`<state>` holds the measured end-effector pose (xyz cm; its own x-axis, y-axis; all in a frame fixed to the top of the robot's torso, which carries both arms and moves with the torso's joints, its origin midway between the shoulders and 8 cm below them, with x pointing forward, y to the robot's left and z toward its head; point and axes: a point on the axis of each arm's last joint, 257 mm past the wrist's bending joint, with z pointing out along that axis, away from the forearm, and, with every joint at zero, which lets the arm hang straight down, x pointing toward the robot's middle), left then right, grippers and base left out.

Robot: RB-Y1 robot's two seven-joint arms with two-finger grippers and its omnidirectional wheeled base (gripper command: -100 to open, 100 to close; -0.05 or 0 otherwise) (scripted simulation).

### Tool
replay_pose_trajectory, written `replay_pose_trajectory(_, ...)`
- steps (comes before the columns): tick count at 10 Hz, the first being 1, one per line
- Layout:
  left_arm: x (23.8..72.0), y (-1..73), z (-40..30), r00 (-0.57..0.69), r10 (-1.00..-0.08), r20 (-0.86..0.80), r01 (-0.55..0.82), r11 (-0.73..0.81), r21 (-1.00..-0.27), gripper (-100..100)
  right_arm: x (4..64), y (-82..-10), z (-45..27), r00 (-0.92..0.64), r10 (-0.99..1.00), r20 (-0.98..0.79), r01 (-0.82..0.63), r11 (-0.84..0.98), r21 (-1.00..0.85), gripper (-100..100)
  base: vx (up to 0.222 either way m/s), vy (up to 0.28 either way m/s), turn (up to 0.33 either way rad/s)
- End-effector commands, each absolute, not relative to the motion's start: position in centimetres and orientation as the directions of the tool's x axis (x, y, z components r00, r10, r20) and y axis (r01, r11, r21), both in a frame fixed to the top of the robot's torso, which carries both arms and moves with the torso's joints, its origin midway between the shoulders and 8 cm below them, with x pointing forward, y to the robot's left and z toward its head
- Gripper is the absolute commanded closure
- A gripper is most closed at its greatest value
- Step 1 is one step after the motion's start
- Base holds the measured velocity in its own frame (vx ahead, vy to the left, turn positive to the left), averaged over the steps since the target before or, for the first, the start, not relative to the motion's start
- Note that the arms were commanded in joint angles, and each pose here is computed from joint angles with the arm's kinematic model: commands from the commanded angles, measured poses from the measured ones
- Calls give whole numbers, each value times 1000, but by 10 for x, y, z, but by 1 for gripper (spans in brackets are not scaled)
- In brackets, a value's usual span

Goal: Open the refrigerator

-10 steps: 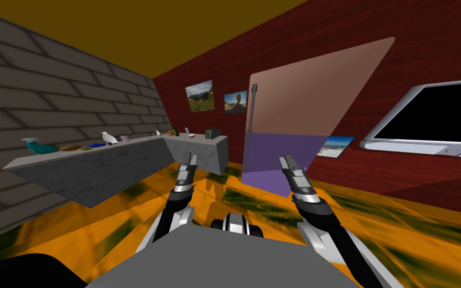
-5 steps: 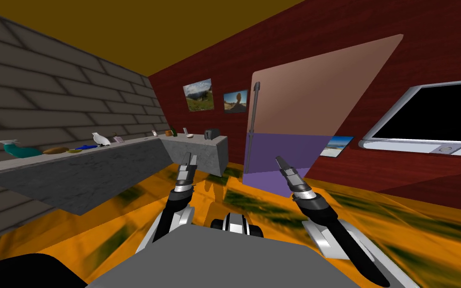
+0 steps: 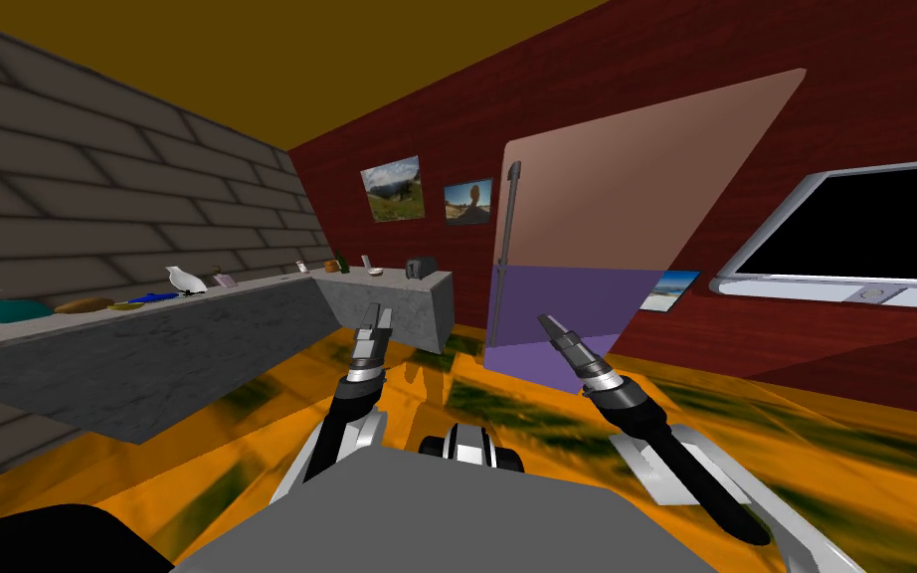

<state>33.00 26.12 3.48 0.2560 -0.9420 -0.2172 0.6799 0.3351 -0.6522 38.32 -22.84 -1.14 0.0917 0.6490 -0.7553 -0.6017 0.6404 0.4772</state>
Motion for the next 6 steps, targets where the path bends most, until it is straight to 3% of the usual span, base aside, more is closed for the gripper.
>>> replay_pose_trajectory(1, 330, 261, 35, 256, -942, -217, 680, 335, -652, 0, 394, -233, -23, 83, 564, -822, -581, 697, 420, -100, 47, 80, -38)
replay_pose_trajectory(6, 330, 261, 35, 256, -942, -217, 680, 335, -652, 0, 408, -240, -37, 66, 421, -904, -559, 766, 316, -100, 41, 71, -28)
